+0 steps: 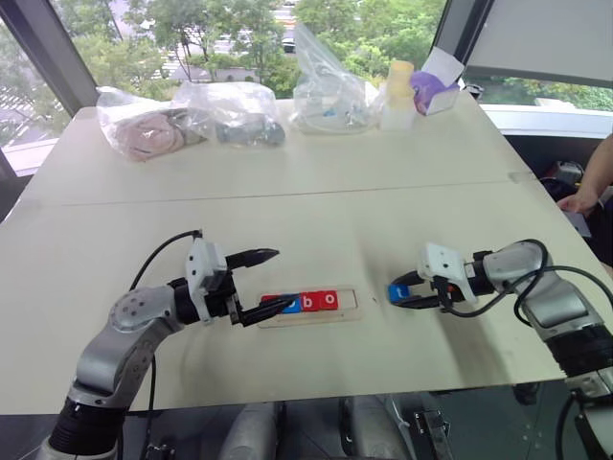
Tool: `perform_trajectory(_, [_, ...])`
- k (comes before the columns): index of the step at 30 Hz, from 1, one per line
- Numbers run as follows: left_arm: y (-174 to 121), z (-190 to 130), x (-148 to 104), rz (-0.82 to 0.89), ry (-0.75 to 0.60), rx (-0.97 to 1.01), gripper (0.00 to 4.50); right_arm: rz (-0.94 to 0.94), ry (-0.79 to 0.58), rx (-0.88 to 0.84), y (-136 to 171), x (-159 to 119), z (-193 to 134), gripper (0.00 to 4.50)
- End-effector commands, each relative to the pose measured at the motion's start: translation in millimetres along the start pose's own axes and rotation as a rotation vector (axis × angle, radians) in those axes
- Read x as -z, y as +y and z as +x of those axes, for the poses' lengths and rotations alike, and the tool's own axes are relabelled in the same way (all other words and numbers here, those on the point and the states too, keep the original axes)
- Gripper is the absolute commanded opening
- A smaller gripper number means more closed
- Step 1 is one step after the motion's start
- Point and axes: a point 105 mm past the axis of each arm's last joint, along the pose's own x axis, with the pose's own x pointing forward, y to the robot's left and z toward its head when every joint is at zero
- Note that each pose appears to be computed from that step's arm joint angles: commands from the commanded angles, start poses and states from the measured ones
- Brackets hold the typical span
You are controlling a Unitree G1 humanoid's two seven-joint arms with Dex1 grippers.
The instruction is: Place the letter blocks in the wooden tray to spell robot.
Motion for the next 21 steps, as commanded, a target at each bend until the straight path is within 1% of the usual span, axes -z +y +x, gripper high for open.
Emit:
perform_trajectory(1, [1,-1,-12,0.043,-0.026,-0.005,4.5,-0.038,-0.06,0.043,-4,-29,1,1.31])
perform_trajectory(4, [2,-1,-12,0.044,-0.024,-0.002,4.5,-0.059,-0.09,0.007,6,-50,11,1.31])
perform_trajectory(7, [2,-1,-12,0.045,-0.023,-0.001,4.5,-0.069,-0.098,-0.017,14,-62,20,1.31])
perform_trajectory(15, [0,-3,-11,0.045,-0.016,-0.003,4.5,-0.083,-0.075,-0.057,27,-65,36,1.31])
perform_trajectory(21, [0,-3,-11,0.045,-0.015,-0.006,4.5,-0.081,-0.075,-0.06,29,-65,42,1.31])
